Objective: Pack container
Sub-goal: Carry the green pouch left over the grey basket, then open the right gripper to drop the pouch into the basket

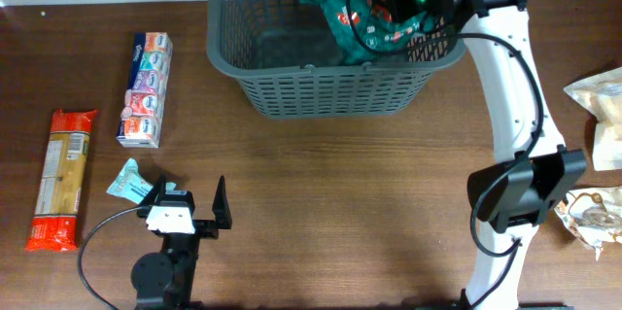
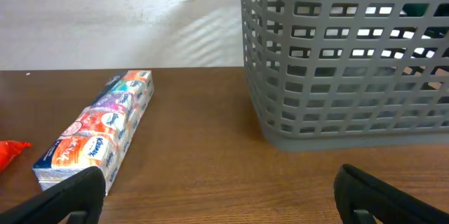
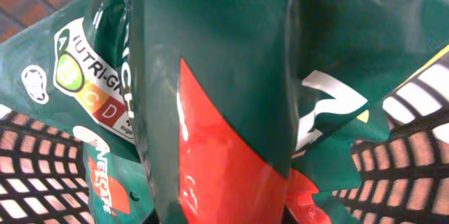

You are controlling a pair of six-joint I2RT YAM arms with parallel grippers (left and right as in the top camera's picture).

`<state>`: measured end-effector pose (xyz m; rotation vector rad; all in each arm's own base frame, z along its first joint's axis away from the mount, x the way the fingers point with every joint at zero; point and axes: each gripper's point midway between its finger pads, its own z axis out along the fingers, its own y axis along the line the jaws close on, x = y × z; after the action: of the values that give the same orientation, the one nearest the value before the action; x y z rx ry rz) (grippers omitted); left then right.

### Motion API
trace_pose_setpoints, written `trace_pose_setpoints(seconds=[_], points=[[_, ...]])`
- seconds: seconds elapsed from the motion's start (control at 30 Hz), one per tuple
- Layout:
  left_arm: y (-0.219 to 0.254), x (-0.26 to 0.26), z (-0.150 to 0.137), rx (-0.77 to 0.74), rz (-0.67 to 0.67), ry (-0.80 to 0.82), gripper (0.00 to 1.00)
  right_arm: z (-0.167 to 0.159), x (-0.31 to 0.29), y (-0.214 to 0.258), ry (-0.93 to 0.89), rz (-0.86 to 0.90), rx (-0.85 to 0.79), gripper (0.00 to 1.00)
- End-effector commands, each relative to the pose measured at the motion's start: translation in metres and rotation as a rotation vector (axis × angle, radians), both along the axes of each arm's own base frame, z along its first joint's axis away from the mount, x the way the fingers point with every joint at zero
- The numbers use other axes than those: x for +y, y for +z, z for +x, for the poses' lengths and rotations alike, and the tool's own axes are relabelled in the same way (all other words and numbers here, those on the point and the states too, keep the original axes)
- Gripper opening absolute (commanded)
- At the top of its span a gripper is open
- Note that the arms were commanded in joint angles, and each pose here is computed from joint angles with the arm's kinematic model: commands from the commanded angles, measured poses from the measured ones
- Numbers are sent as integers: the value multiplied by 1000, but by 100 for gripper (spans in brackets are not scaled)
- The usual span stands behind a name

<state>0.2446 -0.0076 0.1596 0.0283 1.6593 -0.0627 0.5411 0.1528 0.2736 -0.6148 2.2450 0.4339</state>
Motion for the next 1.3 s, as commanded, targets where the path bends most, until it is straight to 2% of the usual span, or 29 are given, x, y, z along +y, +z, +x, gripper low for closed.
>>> trace_pose_setpoints(seconds=[0.0,0.2,0.43,0.47,0.53,0.57,0.63,0.73,0.9,1.03,1.17,1.27], points=[[-1,0,0,-4,6,-3,99,-4,10,-4,34,36,7,4],[-1,0,0,-4,6,-2,99,-5,9,-47,32,25,74,3],[-1,0,0,-4,6,-3,99,-7,8,-55,29,20,94,4],[-1,0,0,-4,6,-2,99,-7,9,-55,29,20,94,11],[-1,0,0,-4,6,-3,99,-7,8,-55,29,20,94,53],[-1,0,0,-4,6,-3,99,-7,8,-55,29,20,94,67],[-1,0,0,-4,6,-3,99,-7,9,-55,29,20,93,74],[-1,0,0,-4,6,-3,99,-6,9,-55,29,20,90,94],[-1,0,0,-4,6,-2,99,-4,9,-50,29,23,72,100],[-1,0,0,-4,6,-3,99,2,10,-28,29,32,17,99],[-1,0,0,-4,6,-3,99,11,4,26,8,44,-107,99],[-1,0,0,-4,6,-3,99,16,-23,79,-97,-13,-228,99]])
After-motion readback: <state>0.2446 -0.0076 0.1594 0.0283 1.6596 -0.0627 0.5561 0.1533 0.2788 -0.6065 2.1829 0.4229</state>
